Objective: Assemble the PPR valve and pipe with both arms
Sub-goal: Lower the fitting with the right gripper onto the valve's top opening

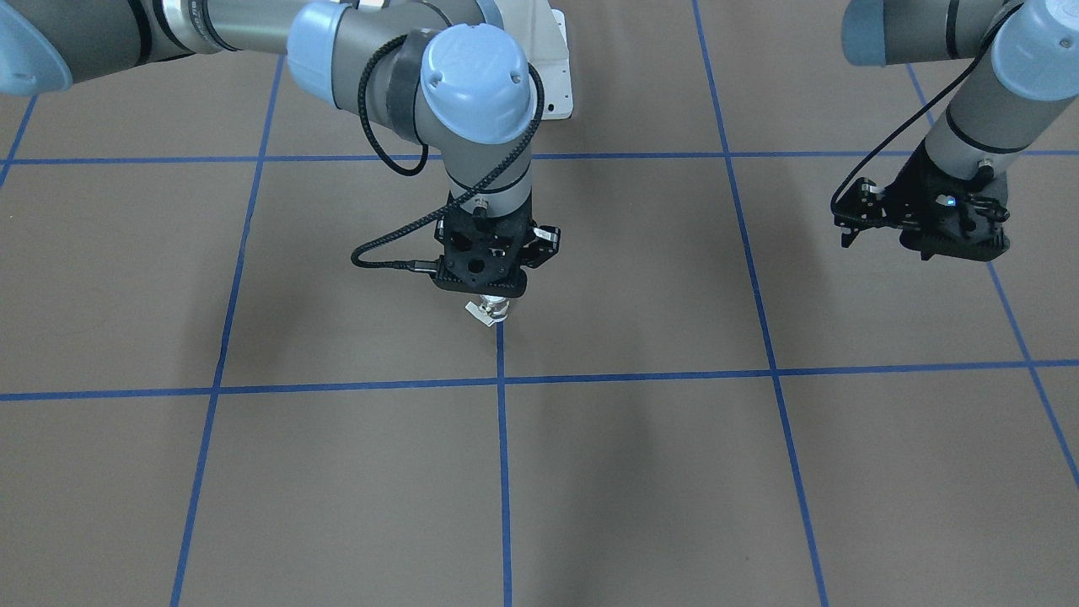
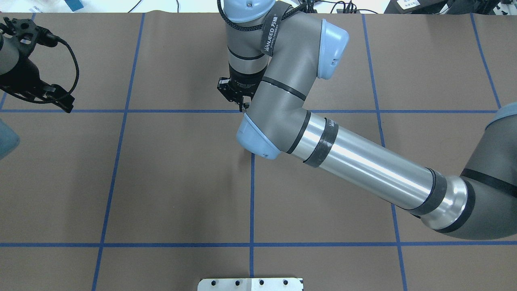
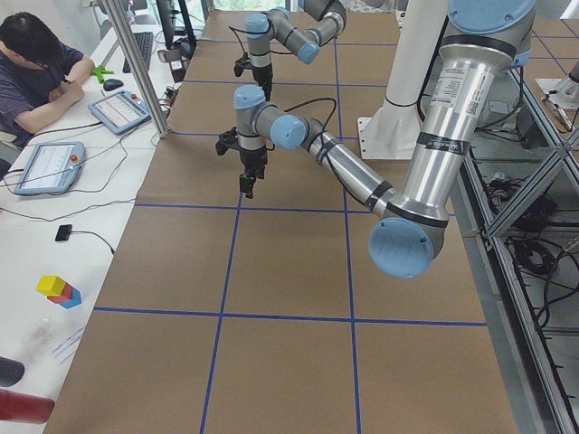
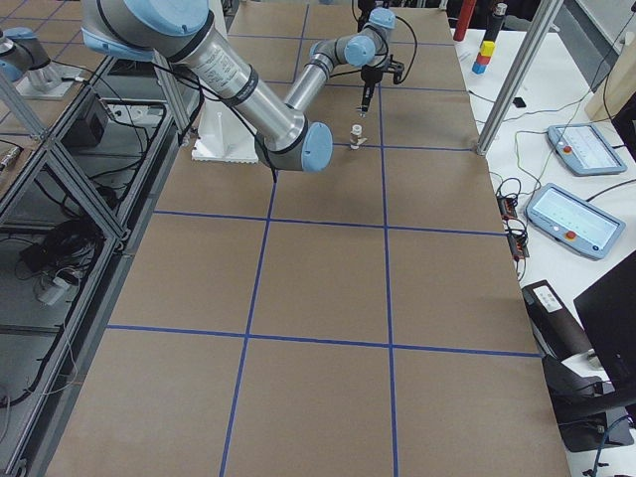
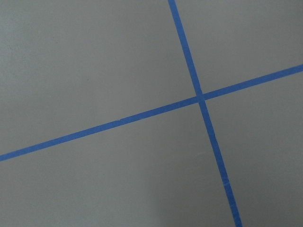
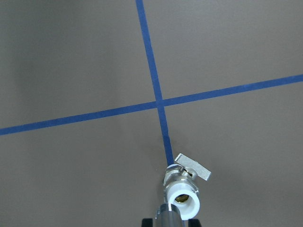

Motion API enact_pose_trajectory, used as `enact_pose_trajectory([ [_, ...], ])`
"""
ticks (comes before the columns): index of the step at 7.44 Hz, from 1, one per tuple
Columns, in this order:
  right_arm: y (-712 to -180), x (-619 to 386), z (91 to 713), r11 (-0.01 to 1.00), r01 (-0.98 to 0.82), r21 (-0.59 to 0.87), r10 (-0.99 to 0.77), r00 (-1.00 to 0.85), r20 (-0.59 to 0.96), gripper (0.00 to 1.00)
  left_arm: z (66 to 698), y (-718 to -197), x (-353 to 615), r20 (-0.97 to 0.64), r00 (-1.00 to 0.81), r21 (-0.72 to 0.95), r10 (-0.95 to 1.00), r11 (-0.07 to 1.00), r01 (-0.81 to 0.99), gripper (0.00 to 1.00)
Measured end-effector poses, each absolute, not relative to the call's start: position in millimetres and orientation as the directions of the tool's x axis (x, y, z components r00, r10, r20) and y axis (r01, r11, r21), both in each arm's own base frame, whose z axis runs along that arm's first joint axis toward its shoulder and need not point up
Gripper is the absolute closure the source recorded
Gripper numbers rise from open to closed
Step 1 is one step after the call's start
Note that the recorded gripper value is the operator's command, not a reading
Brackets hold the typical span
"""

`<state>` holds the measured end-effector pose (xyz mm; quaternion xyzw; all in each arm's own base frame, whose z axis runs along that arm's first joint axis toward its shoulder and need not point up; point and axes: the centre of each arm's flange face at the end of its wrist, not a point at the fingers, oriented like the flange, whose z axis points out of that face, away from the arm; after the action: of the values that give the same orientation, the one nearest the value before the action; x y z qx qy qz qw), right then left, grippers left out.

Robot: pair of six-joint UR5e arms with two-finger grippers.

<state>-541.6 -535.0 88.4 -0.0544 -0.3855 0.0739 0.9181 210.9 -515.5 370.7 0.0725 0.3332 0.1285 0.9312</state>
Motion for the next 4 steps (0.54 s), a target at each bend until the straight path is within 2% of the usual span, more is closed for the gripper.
enact_pose_trajectory([
  [4, -535, -546, 109, 0.981, -0.091, -0.172, 0.185, 0.708, 0.682, 1.0, 371, -516, 213, -0.602, 0.745, 0.22, 0.289, 0.956, -0.194, 0.0],
])
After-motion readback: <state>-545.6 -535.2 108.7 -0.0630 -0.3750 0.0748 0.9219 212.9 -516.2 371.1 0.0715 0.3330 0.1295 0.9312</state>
